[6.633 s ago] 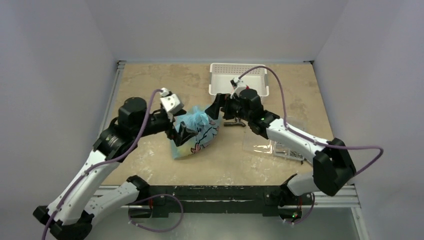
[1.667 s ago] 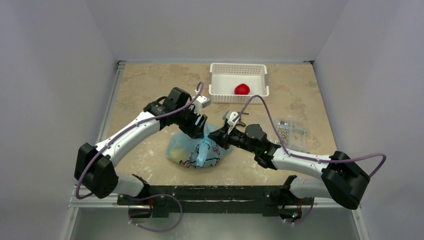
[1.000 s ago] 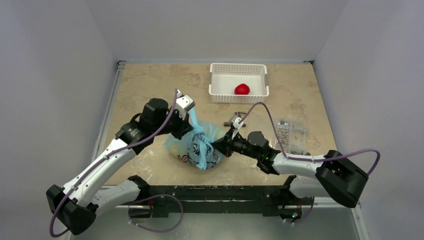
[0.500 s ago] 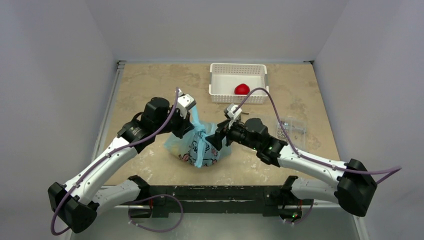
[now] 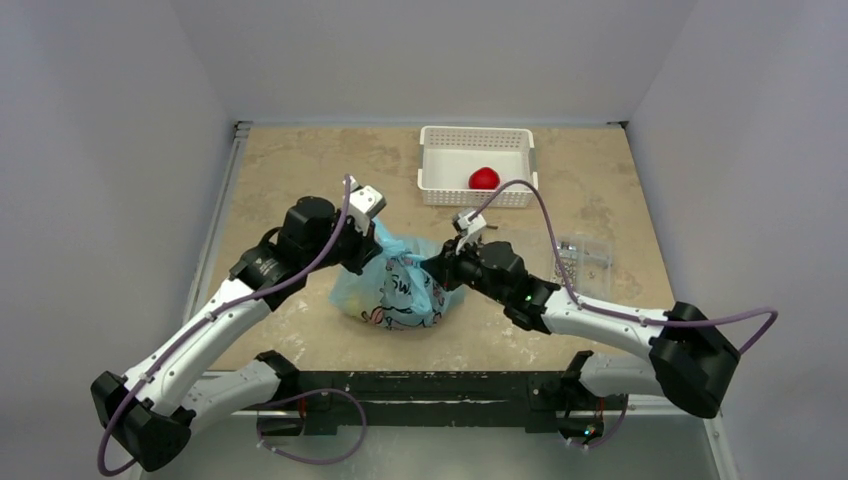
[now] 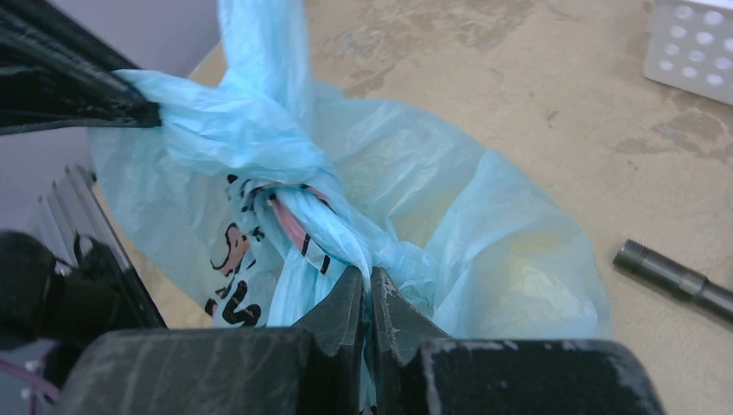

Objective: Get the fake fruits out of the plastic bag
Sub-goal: Untie the plastic bag at the center of the board.

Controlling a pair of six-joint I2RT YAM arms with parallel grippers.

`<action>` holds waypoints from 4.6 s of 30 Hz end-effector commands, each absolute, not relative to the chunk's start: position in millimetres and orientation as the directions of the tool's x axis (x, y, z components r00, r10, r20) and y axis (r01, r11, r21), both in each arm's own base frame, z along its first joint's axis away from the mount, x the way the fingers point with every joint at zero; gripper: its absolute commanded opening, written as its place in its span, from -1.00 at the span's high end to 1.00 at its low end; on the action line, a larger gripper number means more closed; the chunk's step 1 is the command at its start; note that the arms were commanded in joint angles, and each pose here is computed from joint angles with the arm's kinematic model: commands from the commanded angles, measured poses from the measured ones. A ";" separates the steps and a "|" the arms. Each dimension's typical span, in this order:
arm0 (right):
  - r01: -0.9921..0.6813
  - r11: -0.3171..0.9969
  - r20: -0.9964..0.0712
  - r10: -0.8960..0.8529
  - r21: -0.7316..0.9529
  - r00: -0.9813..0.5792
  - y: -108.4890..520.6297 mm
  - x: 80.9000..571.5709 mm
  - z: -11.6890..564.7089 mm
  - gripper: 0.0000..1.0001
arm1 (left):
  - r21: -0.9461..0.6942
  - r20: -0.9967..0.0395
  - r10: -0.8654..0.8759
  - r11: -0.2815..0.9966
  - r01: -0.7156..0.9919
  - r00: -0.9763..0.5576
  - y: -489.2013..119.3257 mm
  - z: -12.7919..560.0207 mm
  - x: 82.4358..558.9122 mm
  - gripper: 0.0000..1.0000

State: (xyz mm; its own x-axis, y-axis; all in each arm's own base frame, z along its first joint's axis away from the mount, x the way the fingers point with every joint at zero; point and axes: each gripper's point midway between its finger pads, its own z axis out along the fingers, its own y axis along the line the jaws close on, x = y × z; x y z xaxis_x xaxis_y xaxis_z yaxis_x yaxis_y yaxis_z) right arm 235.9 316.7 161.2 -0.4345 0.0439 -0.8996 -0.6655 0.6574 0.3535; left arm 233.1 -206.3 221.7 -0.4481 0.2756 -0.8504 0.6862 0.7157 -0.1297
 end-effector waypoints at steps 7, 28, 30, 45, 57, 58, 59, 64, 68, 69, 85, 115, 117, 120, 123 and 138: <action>-0.367 0.661 -0.756 0.549 0.654 -0.357 249.7 247.0 189.1 1.00 | -0.030 -0.957 0.104 0.893 0.448 -0.270 -153.8 272.6 254.9 1.00; -0.724 0.550 -0.904 0.163 0.416 -0.395 319.2 220.0 184.5 1.00 | -0.062 -0.869 0.312 0.702 0.709 -0.385 -208.6 241.8 243.3 -0.82; -0.730 0.547 -0.907 0.161 0.410 -0.389 319.0 219.0 188.0 1.00 | -0.072 -0.863 0.318 0.692 0.718 -0.393 -211.3 237.0 242.9 -0.82; -0.687 0.533 -0.864 0.208 0.494 -0.459 302.8 201.4 185.9 1.00 | 0.073 -0.880 0.270 0.889 0.451 -0.391 -153.3 244.3 266.5 1.00; -0.765 0.598 -0.931 -0.083 0.239 -0.356 324.9 231.7 220.2 -0.03 | -0.012 -0.930 0.213 0.798 0.603 -0.300 -180.9 261.3 244.3 1.00; -0.770 0.596 -0.933 -0.090 0.230 -0.348 328.0 234.4 221.8 -0.21 | -0.013 -0.930 0.213 0.797 0.604 -0.301 -181.1 261.2 244.2 1.00; -0.777 0.589 -0.933 -0.104 0.222 -0.346 331.8 235.5 221.8 -0.34 | -0.015 -0.930 0.211 0.797 0.604 -0.301 -181.2 261.7 243.7 1.00; -0.818 0.535 -0.936 -0.128 0.212 -0.327 358.4 229.8 221.5 -0.69 | -0.031 -0.931 0.202 0.786 0.617 -0.303 -186.4 261.4 243.5 1.00; -0.736 0.647 -0.938 -0.090 0.201 -0.335 356.8 244.6 217.0 -0.63 | -0.040 -0.923 0.212 0.779 0.626 -0.322 -190.2 257.2 244.0 1.00; -0.702 0.681 -0.937 -0.066 0.209 -0.343 351.5 249.5 217.8 -0.57 | -0.040 -0.921 0.213 0.780 0.625 -0.325 -190.1 255.9 244.6 1.00; -0.535 0.706 -0.881 0.307 0.464 -0.359 300.7 239.5 226.3 1.00 | -0.008 -0.939 0.174 0.850 0.526 -0.296 -170.0 264.1 253.0 1.00; -0.797 0.564 -0.947 -0.076 0.216 -0.311 387.2 240.7 234.8 -0.48 | 0.010 -0.944 0.190 0.835 0.550 -0.271 -171.8 264.3 251.6 1.00; -0.758 0.600 -0.939 -0.034 0.255 -0.343 386.9 247.0 229.7 -0.13 | 0.013 -0.944 0.192 0.836 0.549 -0.269 -171.6 264.2 252.1 1.00; -0.671 0.660 -0.915 0.064 0.339 -0.399 377.1 254.0 223.9 0.81 | 0.020 -0.945 0.190 0.846 0.532 -0.267 -168.9 264.3 254.9 1.00; -0.541 0.673 -0.843 0.250 0.505 -0.476 357.3 251.5 217.9 1.00 | 0.051 -0.943 0.189 0.895 0.443 -0.274 -153.1 262.1 264.2 1.00; -0.351 0.789 -0.825 0.319 0.504 -0.466 290.1 247.2 169.5 1.00 | 0.077 -0.953 0.155 0.955 0.285 -0.261 -121.3 263.6 267.5 1.00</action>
